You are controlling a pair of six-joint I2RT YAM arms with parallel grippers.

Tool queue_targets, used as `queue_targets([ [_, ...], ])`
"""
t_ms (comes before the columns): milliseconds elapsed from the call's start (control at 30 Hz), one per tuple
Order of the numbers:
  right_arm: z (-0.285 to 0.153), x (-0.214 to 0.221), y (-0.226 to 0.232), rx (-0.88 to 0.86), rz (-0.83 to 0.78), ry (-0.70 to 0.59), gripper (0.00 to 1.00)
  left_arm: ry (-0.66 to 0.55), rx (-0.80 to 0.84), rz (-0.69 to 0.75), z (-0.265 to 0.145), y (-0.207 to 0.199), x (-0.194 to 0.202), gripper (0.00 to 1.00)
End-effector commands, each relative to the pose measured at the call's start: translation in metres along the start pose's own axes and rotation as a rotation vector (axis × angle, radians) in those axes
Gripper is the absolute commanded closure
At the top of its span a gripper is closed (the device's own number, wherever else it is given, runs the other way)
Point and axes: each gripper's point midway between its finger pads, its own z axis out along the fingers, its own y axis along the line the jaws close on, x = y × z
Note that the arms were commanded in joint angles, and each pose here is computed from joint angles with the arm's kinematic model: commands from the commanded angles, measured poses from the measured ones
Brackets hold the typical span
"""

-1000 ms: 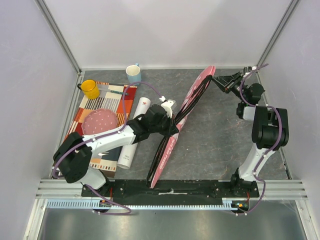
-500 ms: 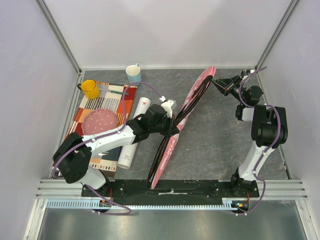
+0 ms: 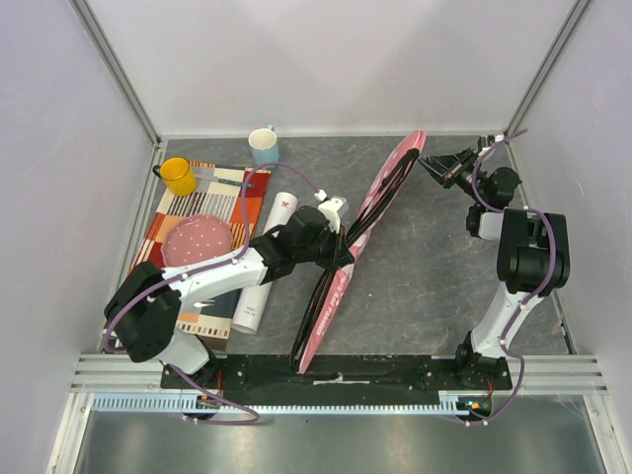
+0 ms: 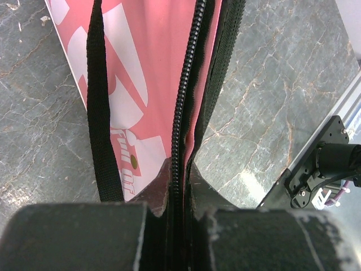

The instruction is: Pack up the badminton gear

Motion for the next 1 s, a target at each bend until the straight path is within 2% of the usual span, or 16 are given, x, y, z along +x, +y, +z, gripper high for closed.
queue_targets([
  [0, 0.003, 0.007, 0.026, 0.04, -0.223, 0.022, 1.0, -0.058, 0.083, -0.038, -0.004, -0.024, -0.024, 0.98],
  [100, 0.0, 0.023, 0.01, 0.151, -0.226, 0.04, 1.0, -0.059, 0.09, -0.041, 0.0, -0.028, -0.029, 0.98],
  [200, -0.003, 0.044, 0.021, 0.167, -0.256, 0.066, 1.0, -0.069, 0.1, -0.044, 0.004, -0.03, -0.034, 0.98],
  [333, -0.009, 0.074, 0.0, 0.295, -0.28, 0.136, 1.0, -0.071, 0.119, -0.045, 0.006, -0.036, -0.039, 0.98],
  [533, -0.01, 0.112, 0.007, 0.271, -0.292, 0.201, 1.0, -0.089, 0.123, -0.053, 0.002, -0.039, -0.043, 0.98],
  [700, -0.008, 0.079, 0.012, 0.281, -0.322, 0.154, 1.0, -0.055, 0.146, -0.027, -0.001, -0.042, -0.031, 0.97],
  [800, 0.004, 0.052, 0.016, 0.263, -0.33, 0.129, 1.0, -0.058, 0.137, -0.019, -0.006, -0.04, -0.027, 0.9],
  [900, 0.017, 0.041, 0.021, 0.232, -0.339, 0.129, 1.0, -0.05, 0.149, -0.006, -0.01, -0.045, -0.029, 0.63],
  [933, 0.019, 0.039, 0.021, 0.233, -0.339, 0.134, 1.0, -0.037, 0.154, -0.006, -0.012, -0.046, -0.027, 0.38],
  [967, 0.022, 0.037, 0.02, 0.233, -0.342, 0.138, 1.0, -0.053, 0.165, -0.001, -0.017, -0.049, -0.032, 0.3],
])
